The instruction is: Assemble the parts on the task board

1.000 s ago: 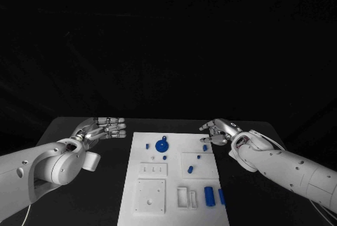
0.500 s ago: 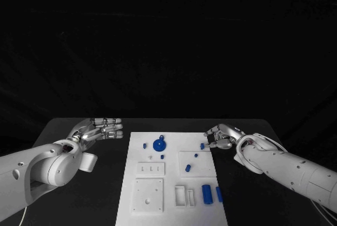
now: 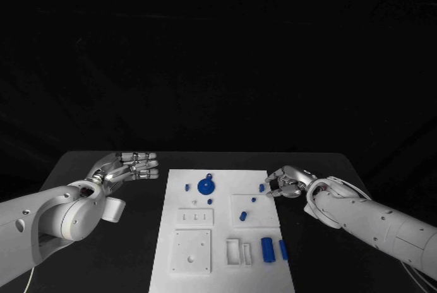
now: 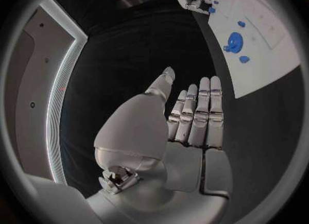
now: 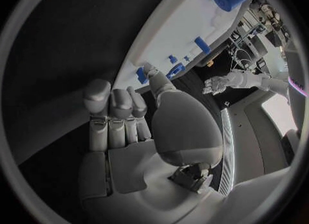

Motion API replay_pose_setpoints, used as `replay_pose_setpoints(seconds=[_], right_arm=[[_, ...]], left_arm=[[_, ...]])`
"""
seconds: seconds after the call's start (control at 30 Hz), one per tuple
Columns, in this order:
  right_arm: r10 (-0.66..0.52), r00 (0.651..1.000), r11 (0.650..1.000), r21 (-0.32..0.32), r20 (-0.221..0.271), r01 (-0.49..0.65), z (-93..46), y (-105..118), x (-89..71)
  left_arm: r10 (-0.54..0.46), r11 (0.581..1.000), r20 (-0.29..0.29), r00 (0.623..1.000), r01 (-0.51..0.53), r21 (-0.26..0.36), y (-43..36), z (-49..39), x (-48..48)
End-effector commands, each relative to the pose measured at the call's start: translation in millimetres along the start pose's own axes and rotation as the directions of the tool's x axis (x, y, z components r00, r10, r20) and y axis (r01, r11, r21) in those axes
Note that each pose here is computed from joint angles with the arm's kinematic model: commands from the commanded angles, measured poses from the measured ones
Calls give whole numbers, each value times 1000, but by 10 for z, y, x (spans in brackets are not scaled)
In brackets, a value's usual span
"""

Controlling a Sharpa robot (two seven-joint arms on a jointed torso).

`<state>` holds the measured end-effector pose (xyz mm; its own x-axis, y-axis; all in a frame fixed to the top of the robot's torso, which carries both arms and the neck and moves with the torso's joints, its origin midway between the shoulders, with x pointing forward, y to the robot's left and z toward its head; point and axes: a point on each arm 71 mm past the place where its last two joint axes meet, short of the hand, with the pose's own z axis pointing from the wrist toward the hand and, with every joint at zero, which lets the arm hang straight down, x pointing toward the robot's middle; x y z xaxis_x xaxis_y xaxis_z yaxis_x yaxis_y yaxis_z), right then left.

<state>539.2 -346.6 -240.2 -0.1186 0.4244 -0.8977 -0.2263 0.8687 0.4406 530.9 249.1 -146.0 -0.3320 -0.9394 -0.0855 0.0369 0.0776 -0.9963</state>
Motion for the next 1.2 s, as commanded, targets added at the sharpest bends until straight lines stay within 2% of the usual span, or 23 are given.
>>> replay_pose_setpoints(seconds=[0.03,0.63,1.2], right_arm=[[11,1000,1000,-6,-15,-11,5,7,44],[26,1000,999,20,-3,-26,68,40,150],[37,999,999,36,17,-38,94,46,181]], left_arm=[[-3,1000,-20,1000,4,11,-4,6,29],[-5,1000,-23,1000,5,4,21,4,27],[-6,1000,-27,1000,6,-1,25,0,24]])
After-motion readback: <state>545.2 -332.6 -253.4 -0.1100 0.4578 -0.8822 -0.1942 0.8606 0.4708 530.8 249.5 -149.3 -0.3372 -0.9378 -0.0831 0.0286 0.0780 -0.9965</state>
